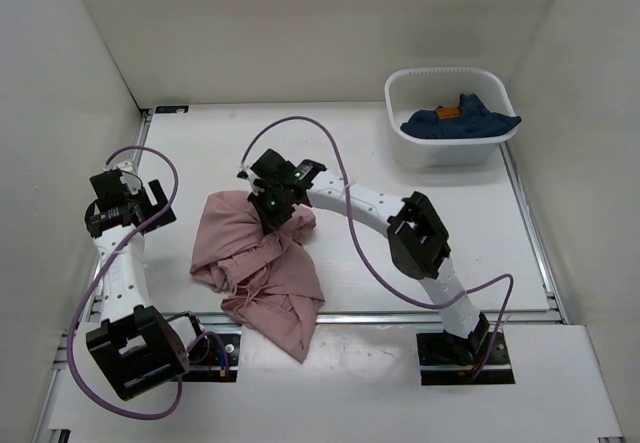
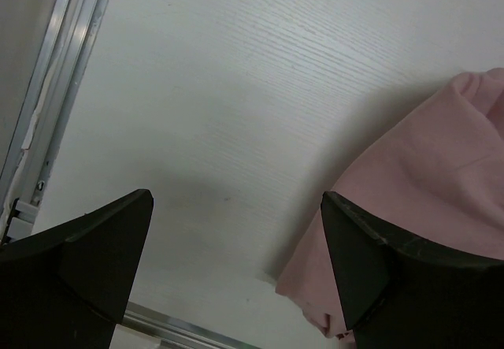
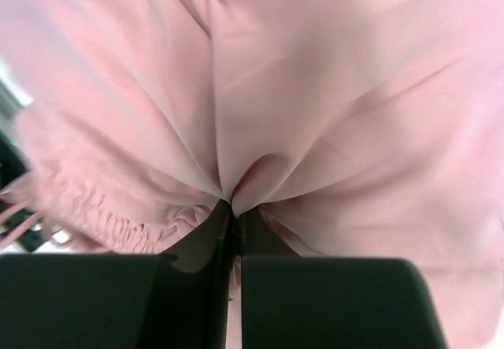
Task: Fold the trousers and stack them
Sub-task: Flatten the trousers out
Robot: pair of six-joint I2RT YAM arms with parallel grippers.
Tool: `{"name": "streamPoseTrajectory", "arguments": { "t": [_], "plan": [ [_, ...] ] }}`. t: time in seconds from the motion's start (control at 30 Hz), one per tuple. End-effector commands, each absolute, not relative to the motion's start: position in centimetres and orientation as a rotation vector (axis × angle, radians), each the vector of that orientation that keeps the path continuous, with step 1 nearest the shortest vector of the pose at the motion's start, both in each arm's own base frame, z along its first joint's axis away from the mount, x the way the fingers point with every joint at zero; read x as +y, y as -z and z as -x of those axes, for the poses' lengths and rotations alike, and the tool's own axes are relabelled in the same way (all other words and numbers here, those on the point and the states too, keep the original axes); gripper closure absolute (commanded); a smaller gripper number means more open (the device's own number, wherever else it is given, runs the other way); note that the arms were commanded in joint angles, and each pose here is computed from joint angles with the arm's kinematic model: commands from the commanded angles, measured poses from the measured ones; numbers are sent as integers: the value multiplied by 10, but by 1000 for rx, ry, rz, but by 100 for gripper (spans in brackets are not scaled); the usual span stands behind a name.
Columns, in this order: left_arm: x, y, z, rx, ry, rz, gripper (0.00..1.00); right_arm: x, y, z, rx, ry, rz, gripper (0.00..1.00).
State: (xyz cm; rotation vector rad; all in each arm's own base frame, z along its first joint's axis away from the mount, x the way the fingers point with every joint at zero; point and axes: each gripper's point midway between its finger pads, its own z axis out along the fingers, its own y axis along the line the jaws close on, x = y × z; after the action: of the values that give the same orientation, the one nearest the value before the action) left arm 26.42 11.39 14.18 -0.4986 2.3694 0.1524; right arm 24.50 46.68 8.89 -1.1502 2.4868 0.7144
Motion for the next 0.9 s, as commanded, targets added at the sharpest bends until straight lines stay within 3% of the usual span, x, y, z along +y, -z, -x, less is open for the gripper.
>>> {"name": "streamPoseTrajectory", "arguments": {
  "t": [0.0,0.13,0.2,0.27,0.3,0.33,0.37,0.43,0.6,0.87],
  "plan": [
    [102,-151,-269,2349,-67,462,0,441,-177,-303,2362,-723,877,100],
    [78,-165,-289,2364,22,351,0,338,-243,-381,2337,-575,330,100],
    [65,-175,-306,2369,48,280,0,278,-247,-385,2369,-457,216,100],
    [33,-187,-323,2388,65,145,1,239,-225,-365,2446,-338,227,92],
    [19,-177,-329,2437,80,91,1,224,-216,-359,2478,-309,263,85],
    [-17,-174,-332,2462,119,-41,1,217,-211,-348,2508,-312,281,50],
    [-35,-174,-334,2473,132,-112,0,207,-187,-332,2604,-303,303,28],
    [-91,-153,-324,2536,198,-325,0,199,-181,-319,2637,-283,323,12],
    [-144,-103,-305,2641,184,-574,0,180,-167,-314,2660,-219,189,9],
    [-198,-84,-372,2471,82,-631,0,152,-169,-318,2546,-175,-130,10]
  ]
}}
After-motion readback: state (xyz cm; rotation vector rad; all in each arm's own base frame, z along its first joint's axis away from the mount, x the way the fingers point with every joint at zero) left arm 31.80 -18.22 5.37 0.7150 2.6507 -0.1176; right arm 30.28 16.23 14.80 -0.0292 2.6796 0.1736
